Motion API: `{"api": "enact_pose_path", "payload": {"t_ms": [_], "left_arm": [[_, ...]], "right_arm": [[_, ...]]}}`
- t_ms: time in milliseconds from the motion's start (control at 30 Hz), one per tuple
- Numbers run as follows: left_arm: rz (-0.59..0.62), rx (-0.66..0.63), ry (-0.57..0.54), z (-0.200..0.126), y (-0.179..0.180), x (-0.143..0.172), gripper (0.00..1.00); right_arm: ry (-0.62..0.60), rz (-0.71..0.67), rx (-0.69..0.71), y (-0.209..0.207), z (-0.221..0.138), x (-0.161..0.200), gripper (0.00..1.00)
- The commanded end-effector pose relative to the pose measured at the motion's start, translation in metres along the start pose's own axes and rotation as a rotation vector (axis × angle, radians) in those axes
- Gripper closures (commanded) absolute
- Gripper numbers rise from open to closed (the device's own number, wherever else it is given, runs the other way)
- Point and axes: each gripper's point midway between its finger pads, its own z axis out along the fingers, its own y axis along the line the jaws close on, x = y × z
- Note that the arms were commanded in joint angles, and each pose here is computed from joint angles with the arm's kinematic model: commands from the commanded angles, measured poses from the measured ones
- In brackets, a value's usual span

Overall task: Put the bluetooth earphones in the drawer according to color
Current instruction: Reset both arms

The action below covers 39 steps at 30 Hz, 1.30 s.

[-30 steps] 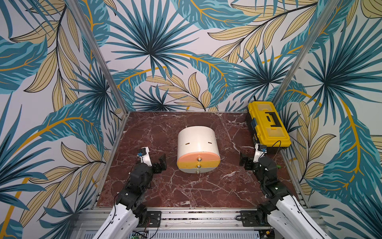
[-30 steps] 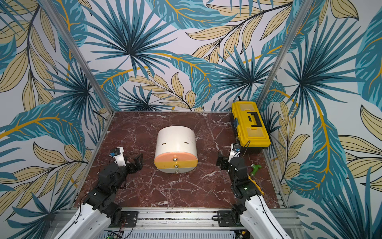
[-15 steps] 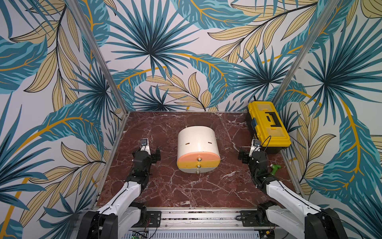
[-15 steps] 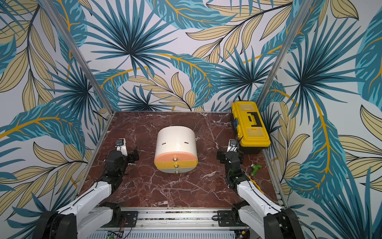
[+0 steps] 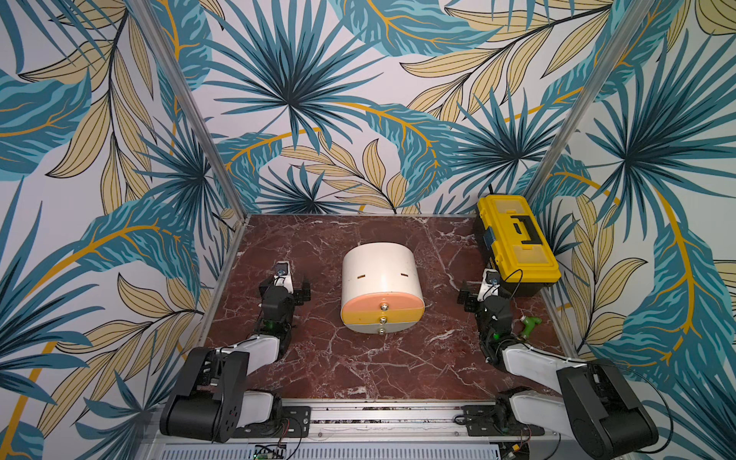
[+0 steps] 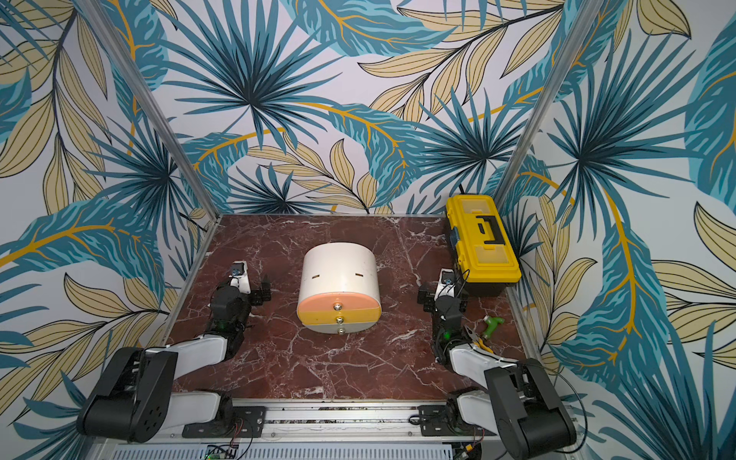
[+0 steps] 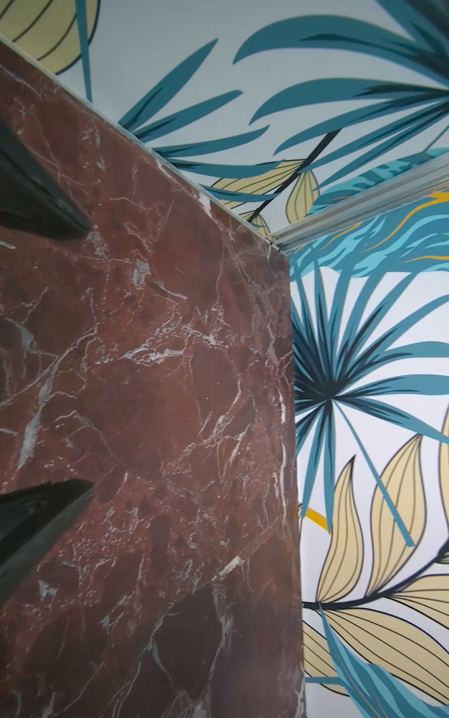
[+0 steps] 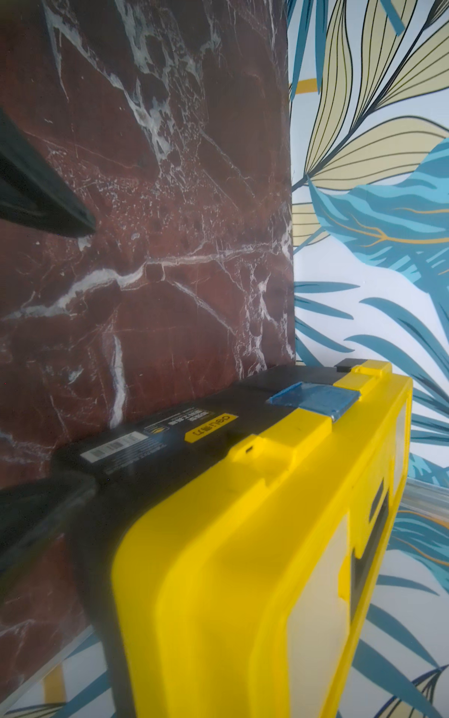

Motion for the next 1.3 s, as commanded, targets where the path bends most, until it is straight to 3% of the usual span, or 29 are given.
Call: {"api": "enact_pose_path", "payload": {"t_ms": [0, 200, 367, 467, 1267], "left_arm": [[0.023, 0.006, -0.054, 0.001, 0.0, -0.006, 0.0], [0.059, 0.063, -0.005, 0.018, -0.013, 0.008, 0.0], [0.085, 0.09, 0.051, 0.03, -0.02, 0.013, 0.0], [0.082, 0.087, 0.058, 0.031, -0.02, 0.013, 0.0], [0.075, 0.08, 0.058, 0.031, -0.017, 0.012, 0.0]], "right_arm": [[-0.072, -0.016, -0.028, 0.004, 0.0, -0.014, 0.0], [-0.031, -0.052, -0.017, 0.01, 0.022, -0.002, 0.01], [0.008, 0.008, -0.052, 0.002, 0.04, 0.011, 0.0], [0.118, -0.001, -0.081, 0.008, 0.053, 0.018, 0.0], [0.118, 0.034, -0.103, 0.003, 0.057, 0.017, 0.0]]}}
